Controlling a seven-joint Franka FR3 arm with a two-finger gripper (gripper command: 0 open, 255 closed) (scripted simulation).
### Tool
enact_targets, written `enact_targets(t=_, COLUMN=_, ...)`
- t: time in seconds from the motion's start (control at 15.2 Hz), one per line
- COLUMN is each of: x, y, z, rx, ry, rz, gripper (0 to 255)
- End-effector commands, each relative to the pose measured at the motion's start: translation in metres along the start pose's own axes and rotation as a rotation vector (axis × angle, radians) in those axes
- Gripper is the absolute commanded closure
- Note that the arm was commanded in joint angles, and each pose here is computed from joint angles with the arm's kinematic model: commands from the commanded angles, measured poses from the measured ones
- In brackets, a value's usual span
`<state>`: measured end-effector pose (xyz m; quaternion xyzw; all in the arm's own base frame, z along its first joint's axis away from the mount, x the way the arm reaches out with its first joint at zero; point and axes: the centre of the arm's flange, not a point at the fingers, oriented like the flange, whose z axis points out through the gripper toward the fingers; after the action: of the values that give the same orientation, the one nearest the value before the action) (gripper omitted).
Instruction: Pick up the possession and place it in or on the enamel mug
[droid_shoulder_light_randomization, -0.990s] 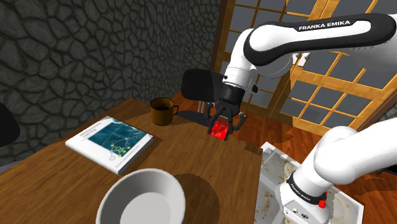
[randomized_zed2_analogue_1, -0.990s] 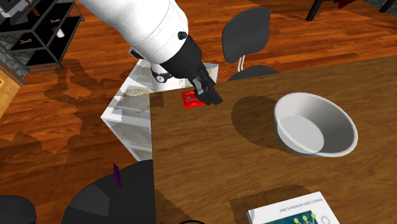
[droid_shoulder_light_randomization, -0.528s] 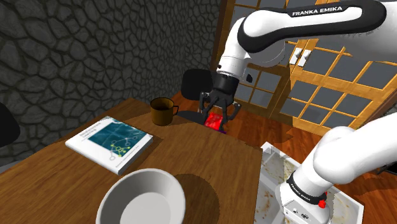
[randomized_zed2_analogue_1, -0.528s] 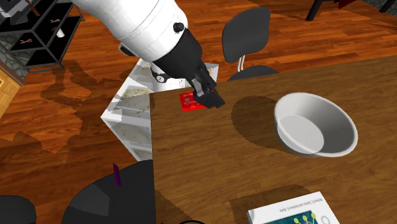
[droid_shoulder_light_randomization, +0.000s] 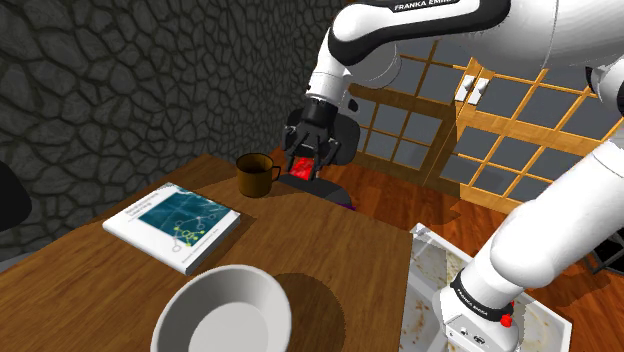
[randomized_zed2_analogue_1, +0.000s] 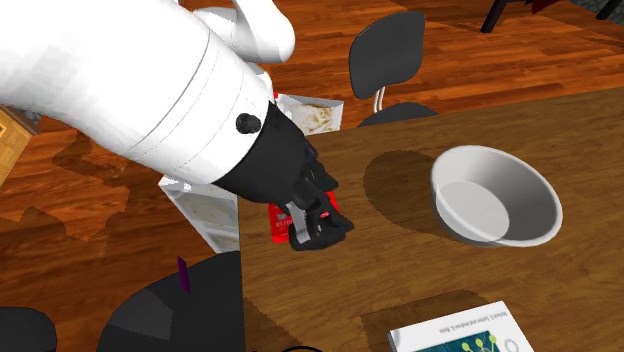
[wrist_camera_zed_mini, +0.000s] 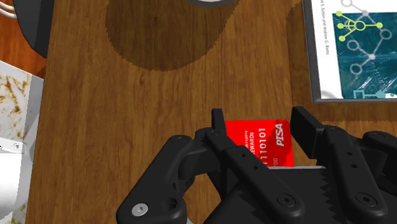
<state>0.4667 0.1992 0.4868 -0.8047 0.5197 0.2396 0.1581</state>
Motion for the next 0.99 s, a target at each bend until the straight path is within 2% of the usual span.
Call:
enact_targets(t=0.0, x=0.007, y=-0.029, z=-0.004, rx=0.000, ry=0.000, rz=0.000, gripper=255)
enact_targets(t=0.73, x=0.042, y=-0.166, z=-0.032, rx=0.000, ry=0.000, rz=0.000, gripper=255)
enact_targets(t=0.92, x=0.051, y=-0.166, z=-0.019, rx=0.000, ry=0.000, rz=0.000, gripper=255)
